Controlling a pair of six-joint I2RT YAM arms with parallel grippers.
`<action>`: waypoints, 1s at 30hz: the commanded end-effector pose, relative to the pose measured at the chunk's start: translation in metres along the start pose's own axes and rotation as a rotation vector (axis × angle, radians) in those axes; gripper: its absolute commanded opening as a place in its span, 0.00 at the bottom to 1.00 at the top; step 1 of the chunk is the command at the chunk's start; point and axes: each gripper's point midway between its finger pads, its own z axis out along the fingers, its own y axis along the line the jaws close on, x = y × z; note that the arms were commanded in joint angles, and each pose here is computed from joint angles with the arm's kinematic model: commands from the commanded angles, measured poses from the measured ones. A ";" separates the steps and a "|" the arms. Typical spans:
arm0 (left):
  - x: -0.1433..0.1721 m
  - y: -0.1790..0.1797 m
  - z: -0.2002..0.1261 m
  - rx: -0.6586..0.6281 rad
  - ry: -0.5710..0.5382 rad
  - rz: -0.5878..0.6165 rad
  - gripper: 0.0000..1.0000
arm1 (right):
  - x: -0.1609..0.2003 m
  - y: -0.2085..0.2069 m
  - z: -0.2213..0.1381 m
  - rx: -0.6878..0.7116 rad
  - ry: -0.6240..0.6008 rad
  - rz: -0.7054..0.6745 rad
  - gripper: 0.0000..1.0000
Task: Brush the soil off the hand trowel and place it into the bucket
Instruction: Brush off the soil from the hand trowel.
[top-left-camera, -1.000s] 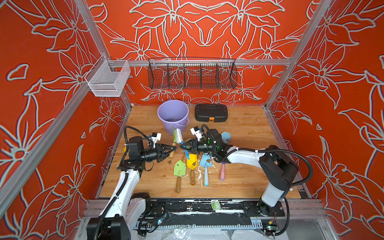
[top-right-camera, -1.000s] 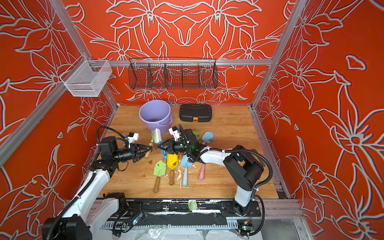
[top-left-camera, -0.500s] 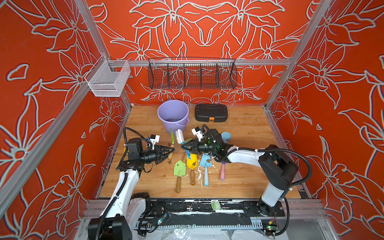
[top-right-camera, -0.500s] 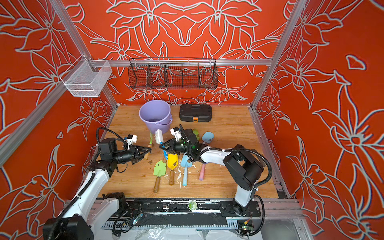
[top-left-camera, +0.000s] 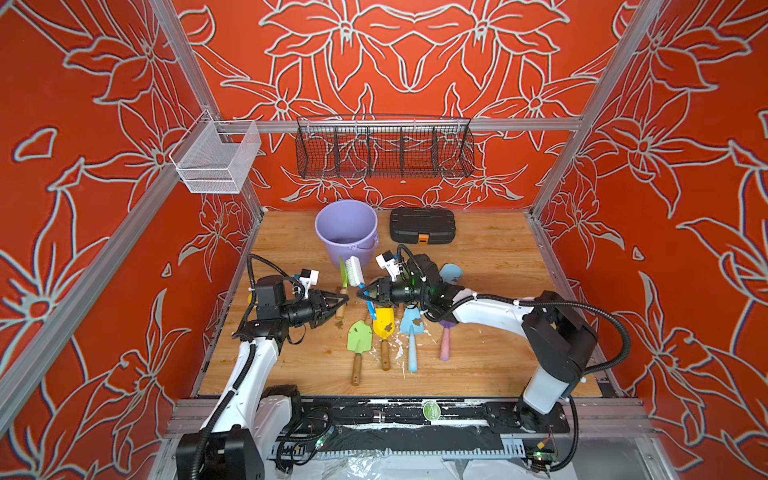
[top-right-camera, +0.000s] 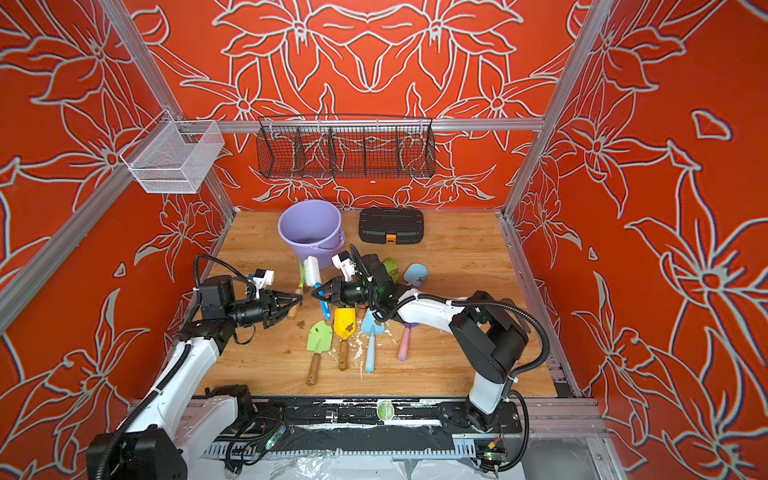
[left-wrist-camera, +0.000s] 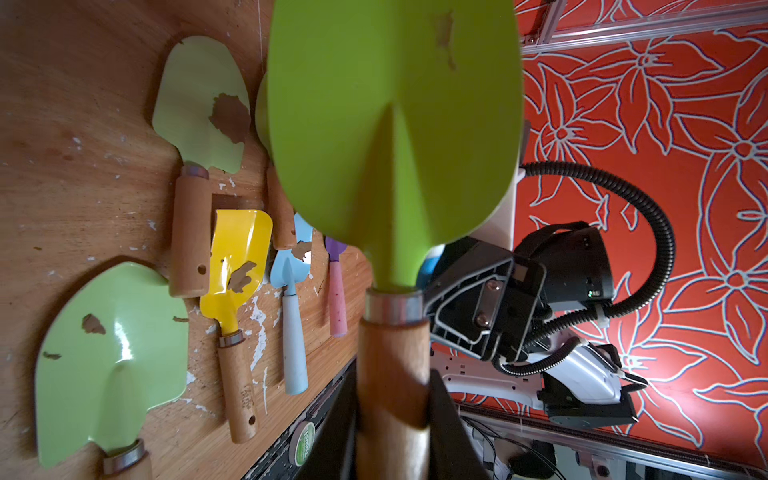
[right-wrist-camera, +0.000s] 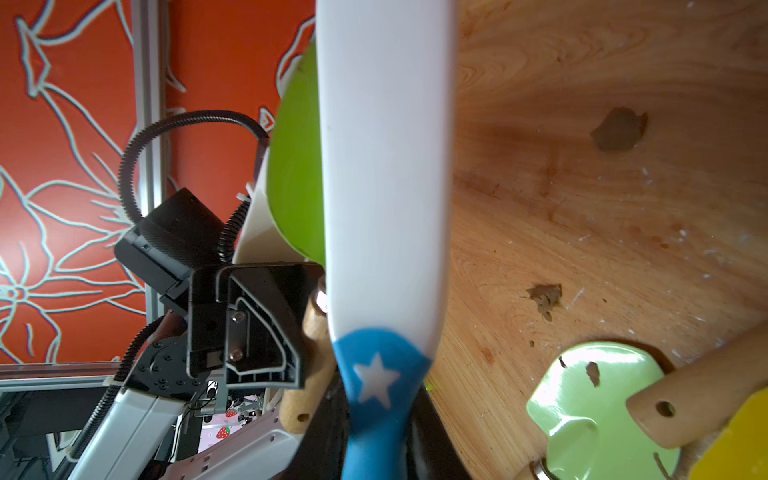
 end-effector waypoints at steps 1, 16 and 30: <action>-0.008 -0.009 -0.004 -0.023 -0.024 0.057 0.00 | 0.009 -0.021 0.001 0.079 0.017 -0.002 0.00; -0.044 -0.039 -0.055 -0.380 -0.304 0.188 0.00 | -0.007 -0.003 -0.066 0.326 -0.073 -0.206 0.00; -0.117 -0.050 -0.037 -0.753 -0.242 0.231 0.00 | -0.017 -0.001 -0.111 0.405 -0.157 -0.240 0.00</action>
